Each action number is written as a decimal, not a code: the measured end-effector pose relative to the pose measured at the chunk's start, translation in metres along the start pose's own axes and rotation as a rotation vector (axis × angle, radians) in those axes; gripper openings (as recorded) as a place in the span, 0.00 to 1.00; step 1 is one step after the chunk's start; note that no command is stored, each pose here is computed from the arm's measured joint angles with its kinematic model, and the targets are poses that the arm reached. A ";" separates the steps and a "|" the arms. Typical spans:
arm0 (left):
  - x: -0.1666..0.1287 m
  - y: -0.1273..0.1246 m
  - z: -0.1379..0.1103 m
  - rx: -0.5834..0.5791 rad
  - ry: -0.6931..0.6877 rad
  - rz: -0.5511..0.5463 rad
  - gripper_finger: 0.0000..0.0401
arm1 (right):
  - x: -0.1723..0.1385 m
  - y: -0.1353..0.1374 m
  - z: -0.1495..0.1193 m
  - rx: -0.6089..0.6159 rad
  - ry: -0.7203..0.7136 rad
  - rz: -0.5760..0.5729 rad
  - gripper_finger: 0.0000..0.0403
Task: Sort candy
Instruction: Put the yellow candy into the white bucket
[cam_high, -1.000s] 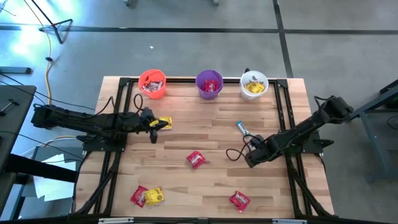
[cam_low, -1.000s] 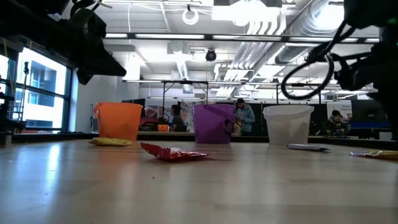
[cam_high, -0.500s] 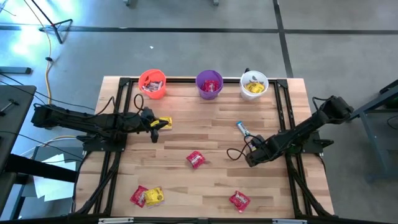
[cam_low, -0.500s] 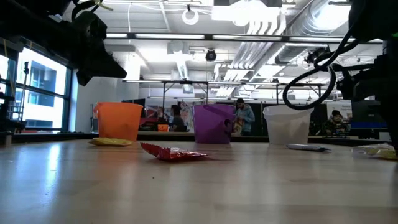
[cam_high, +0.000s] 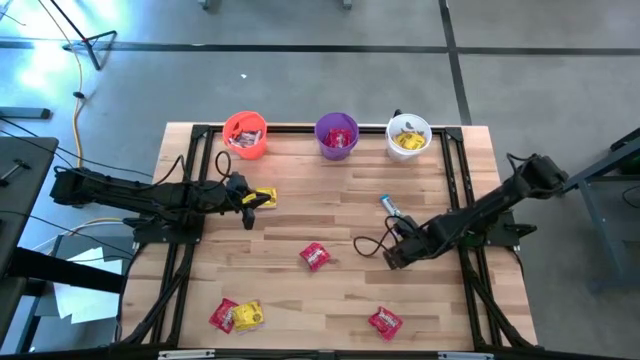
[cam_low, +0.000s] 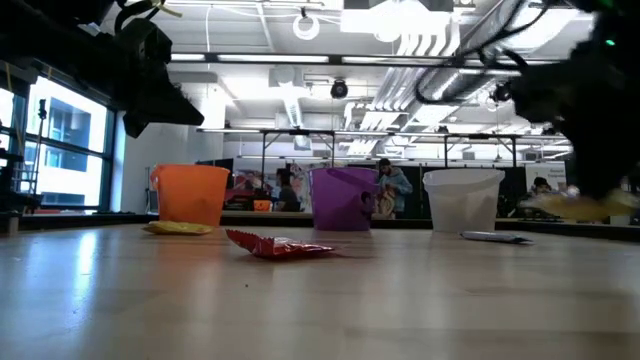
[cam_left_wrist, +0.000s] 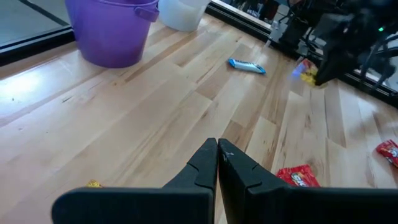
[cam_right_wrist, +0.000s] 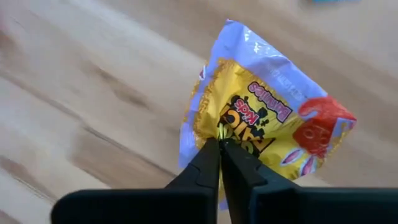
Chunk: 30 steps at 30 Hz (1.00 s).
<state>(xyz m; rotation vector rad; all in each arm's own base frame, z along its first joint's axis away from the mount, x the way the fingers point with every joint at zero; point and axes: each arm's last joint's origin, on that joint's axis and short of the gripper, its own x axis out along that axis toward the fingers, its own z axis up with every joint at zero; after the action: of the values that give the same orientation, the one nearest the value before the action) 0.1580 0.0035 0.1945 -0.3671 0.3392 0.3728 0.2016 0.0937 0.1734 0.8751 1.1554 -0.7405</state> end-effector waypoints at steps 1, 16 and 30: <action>0.000 0.000 0.000 0.000 0.000 0.000 0.00 | -0.004 0.004 0.004 0.005 -0.030 0.009 0.01; 0.000 -0.001 0.002 -0.024 -0.011 -0.017 0.00 | -0.082 -0.009 0.176 0.029 -0.356 -0.086 0.00; 0.000 -0.002 0.001 -0.047 -0.001 -0.037 0.00 | -0.068 -0.141 0.292 0.222 -0.293 -0.176 0.00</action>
<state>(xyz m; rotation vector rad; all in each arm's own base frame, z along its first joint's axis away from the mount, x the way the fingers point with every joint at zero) 0.1590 0.0026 0.1962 -0.4190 0.3229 0.3449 0.1951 -0.2267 0.2592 0.8212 0.9069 -1.1187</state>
